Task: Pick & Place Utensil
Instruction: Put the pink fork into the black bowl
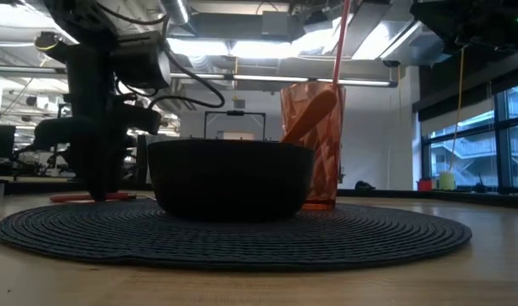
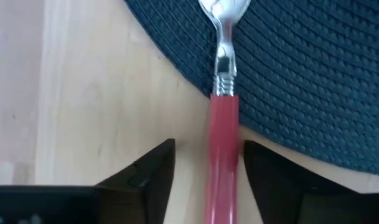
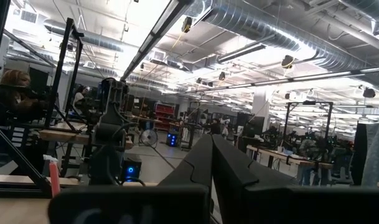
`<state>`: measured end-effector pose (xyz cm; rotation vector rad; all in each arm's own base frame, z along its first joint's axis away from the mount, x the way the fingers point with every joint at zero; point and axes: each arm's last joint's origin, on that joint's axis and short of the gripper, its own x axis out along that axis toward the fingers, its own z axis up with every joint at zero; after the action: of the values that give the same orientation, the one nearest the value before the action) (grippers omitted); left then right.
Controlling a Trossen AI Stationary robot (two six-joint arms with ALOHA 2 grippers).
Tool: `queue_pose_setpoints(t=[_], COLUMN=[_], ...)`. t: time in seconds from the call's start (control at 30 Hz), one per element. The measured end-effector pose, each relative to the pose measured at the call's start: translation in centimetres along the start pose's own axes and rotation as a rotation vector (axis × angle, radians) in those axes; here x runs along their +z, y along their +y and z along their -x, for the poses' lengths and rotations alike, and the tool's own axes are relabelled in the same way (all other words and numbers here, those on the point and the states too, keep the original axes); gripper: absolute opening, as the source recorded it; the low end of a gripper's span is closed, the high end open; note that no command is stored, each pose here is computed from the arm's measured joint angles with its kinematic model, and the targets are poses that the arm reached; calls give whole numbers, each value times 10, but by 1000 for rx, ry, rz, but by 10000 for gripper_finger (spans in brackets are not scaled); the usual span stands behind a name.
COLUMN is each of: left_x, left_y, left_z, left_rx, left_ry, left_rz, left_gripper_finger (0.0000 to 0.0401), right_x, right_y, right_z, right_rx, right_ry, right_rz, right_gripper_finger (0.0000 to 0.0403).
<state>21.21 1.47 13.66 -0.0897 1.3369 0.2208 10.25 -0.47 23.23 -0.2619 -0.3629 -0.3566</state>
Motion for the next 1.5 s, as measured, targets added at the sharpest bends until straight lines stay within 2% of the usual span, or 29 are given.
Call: queue_pose_setpoints(t=[0.3, 0.53, 0.7, 0.83, 0.97, 1.17, 1.5], left_x=[1, 1, 3, 13, 23, 25, 27], left_y=[1, 1, 2, -1, -5, -7, -9], left_z=[0, 1, 5, 17, 27, 32, 32], left_rx=[0, 10, 77, 113, 109, 129, 79], left_ry=[-4, -4, 11, 3, -31, -32, -54], left_rz=[11, 18, -9, -29, -42, -58, 1], left_gripper_finger=[40, 40, 40, 5, 2, 1, 17], right_x=[0, 0, 0, 0, 0, 0, 1], right_y=[0, 0, 0, 0, 0, 0, 0], right_z=[0, 0, 0, 0, 0, 0, 0], right_rx=[0, 0, 0, -1, 0, 1, 1], right_ry=[-1, -2, -2, -3, -4, -5, -7], right_rz=[-2, -4, -4, -4, -4, -5, -6], right_gripper_finger=[10, 10, 10, 10, 10, 10, 10])
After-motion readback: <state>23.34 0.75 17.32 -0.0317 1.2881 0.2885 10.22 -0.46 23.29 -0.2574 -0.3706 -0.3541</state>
